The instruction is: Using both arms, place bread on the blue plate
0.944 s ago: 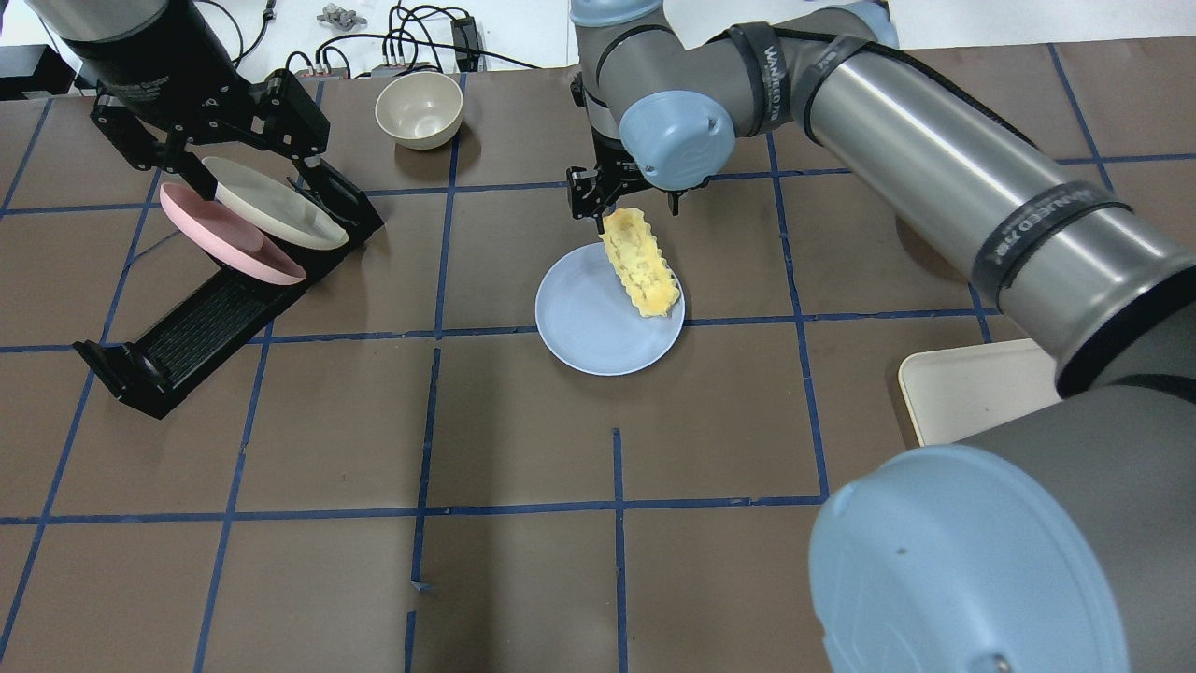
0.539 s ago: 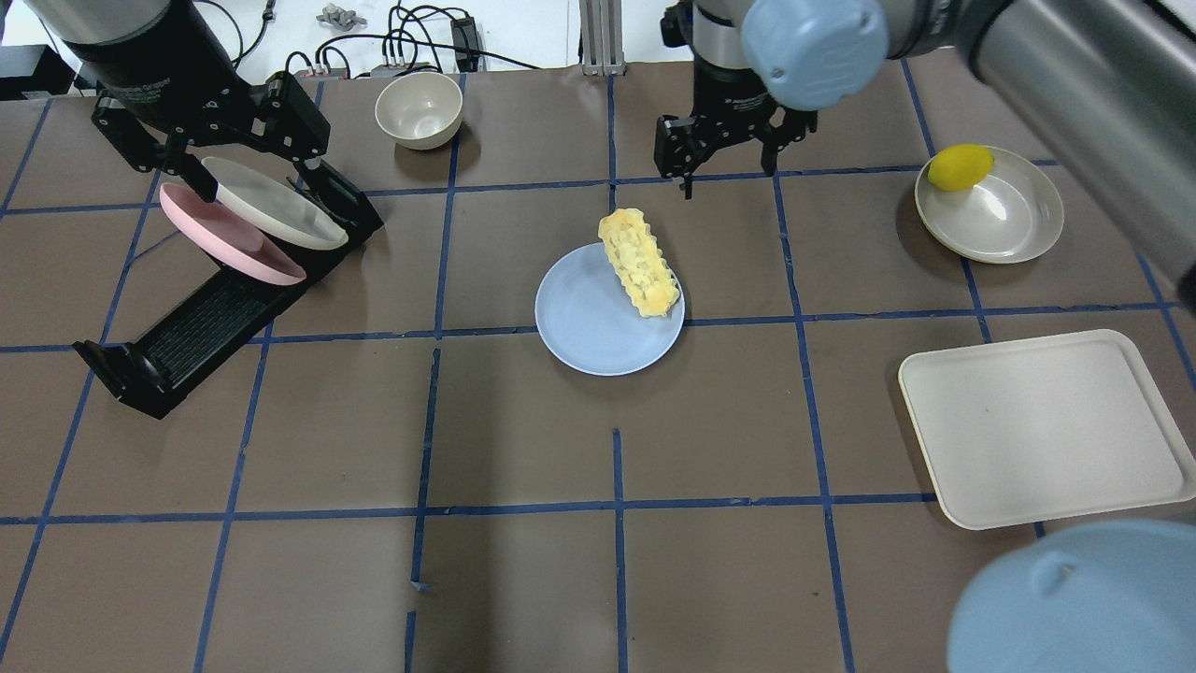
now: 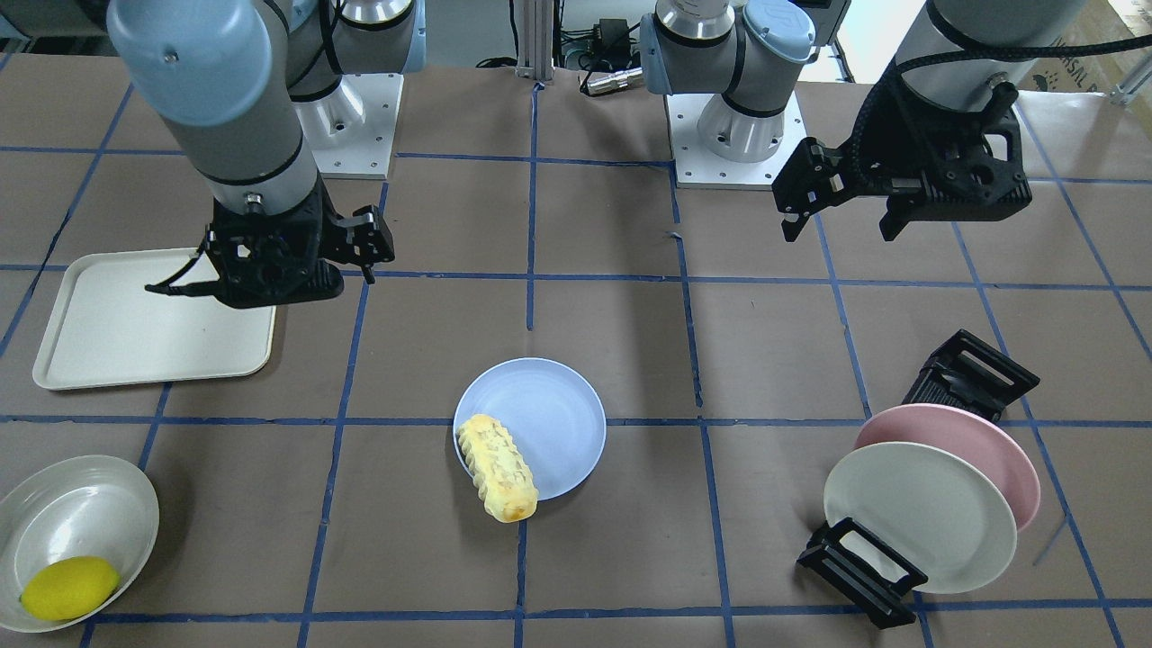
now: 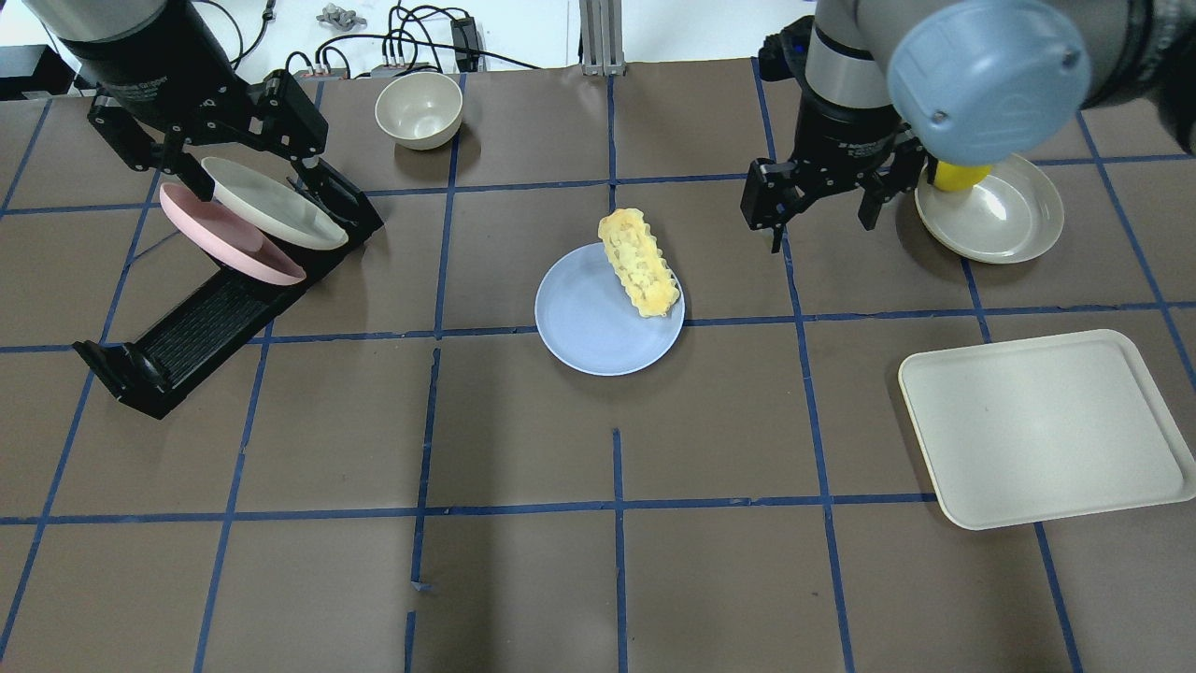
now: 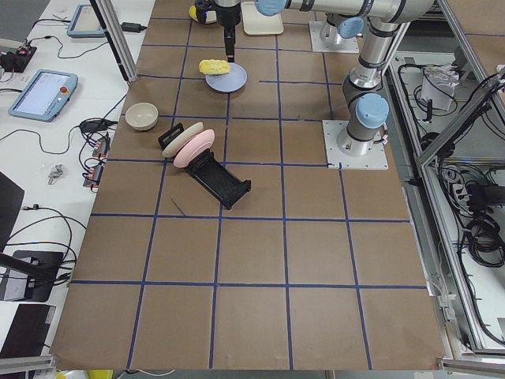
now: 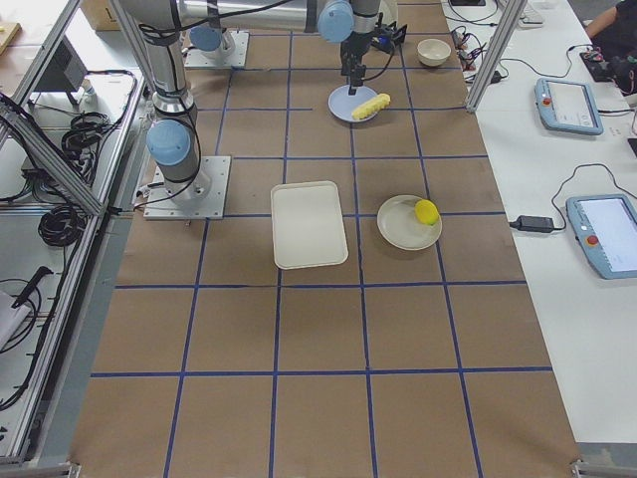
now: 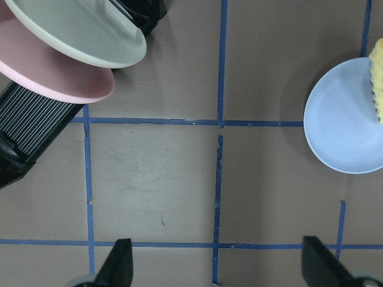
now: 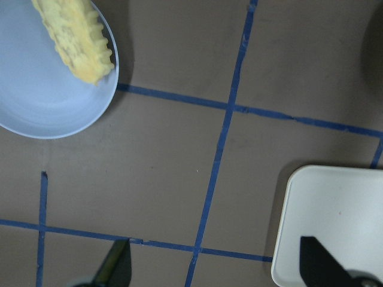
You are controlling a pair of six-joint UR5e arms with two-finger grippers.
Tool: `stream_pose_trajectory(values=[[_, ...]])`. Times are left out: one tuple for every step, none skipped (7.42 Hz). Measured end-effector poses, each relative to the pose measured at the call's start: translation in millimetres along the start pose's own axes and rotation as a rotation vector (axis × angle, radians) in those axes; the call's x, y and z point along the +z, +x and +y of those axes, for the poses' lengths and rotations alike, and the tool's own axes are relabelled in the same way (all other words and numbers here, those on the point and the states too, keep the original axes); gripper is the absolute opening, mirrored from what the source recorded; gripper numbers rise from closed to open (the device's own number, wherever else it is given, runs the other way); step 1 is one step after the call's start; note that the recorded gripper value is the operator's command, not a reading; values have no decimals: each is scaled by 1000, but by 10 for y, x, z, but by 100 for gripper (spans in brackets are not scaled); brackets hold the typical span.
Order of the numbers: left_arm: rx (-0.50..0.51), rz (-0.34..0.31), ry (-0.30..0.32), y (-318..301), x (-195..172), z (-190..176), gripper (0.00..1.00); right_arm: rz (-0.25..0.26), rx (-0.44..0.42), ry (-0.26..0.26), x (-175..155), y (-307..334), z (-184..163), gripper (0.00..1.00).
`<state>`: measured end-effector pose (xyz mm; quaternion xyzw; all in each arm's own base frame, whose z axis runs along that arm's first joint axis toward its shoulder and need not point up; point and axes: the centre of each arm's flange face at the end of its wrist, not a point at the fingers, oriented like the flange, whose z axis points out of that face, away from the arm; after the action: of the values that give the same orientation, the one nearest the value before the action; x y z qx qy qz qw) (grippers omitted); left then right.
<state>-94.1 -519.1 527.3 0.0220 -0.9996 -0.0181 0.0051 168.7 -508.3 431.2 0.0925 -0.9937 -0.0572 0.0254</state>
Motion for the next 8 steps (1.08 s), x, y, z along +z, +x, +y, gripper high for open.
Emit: stream_pose_trajectory(values=[[-5,0,-20,-12,-8,31,100,-2,20,-2,35,82,371,100],[-8,1,-34,-21,-5,50,100,-3,33,12,70,85,754,100],[-12,1,-43,-21,6,70,100,-5,41,37,57,68,996,100],[-20,1,-49,-22,18,85,100,-6,47,65,-24,67,1046,100],[-23,1,-51,-22,23,87,100,-7,50,86,-151,79,969,100],[-25,1,-49,-22,22,84,100,-9,50,102,-313,84,861,100],[-25,1,-48,-23,22,81,100,-16,50,111,-420,75,808,100],[-25,1,-47,-23,26,81,100,-24,50,115,-462,66,788,100]])
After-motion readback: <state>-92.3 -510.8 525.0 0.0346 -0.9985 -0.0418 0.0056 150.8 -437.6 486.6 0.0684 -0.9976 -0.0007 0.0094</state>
